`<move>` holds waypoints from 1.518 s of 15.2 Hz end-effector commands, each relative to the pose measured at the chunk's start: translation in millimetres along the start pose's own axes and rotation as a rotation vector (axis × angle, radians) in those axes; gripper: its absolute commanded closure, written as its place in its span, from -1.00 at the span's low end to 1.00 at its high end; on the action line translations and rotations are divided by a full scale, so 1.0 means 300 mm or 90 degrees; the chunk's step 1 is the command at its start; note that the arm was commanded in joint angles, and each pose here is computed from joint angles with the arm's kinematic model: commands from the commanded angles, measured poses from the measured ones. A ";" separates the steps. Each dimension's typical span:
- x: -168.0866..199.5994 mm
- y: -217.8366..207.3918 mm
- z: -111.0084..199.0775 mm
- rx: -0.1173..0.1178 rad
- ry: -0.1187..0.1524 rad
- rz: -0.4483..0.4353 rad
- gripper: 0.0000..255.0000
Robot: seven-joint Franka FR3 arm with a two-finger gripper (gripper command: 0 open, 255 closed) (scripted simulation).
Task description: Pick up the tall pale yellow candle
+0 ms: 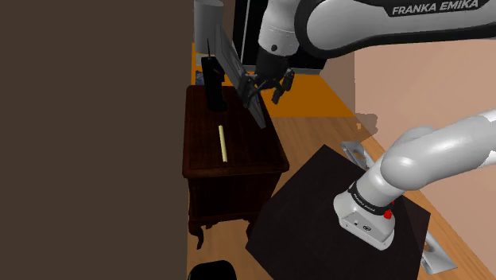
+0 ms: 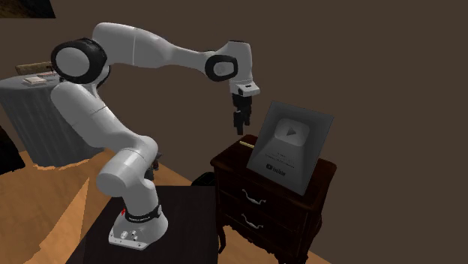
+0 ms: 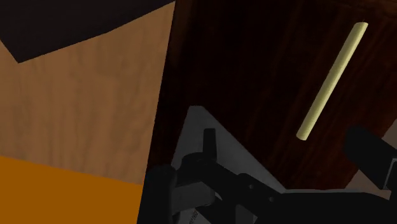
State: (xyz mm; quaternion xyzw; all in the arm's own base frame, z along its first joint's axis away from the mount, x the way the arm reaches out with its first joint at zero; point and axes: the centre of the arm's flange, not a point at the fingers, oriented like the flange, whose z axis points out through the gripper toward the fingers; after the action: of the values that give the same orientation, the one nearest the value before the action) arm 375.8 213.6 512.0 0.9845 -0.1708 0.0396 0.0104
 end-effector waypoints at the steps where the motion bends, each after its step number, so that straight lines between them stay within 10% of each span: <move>1: 0.011 -0.076 0.066 -0.008 -0.012 0.037 -1.00; 10: 0.090 -0.358 0.334 -0.043 -0.060 0.179 -1.00; 19: 0.079 -0.359 0.467 -0.043 -0.060 0.178 -1.00; 20: 0.077 -0.360 0.467 -0.043 -0.060 0.178 1.00; 23: 0.074 -0.359 0.468 -0.043 -0.060 0.179 1.00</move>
State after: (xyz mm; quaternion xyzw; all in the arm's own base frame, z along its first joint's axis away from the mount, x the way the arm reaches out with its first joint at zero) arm 446.5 306.8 379.8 0.9514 -0.3075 -0.0015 0.0178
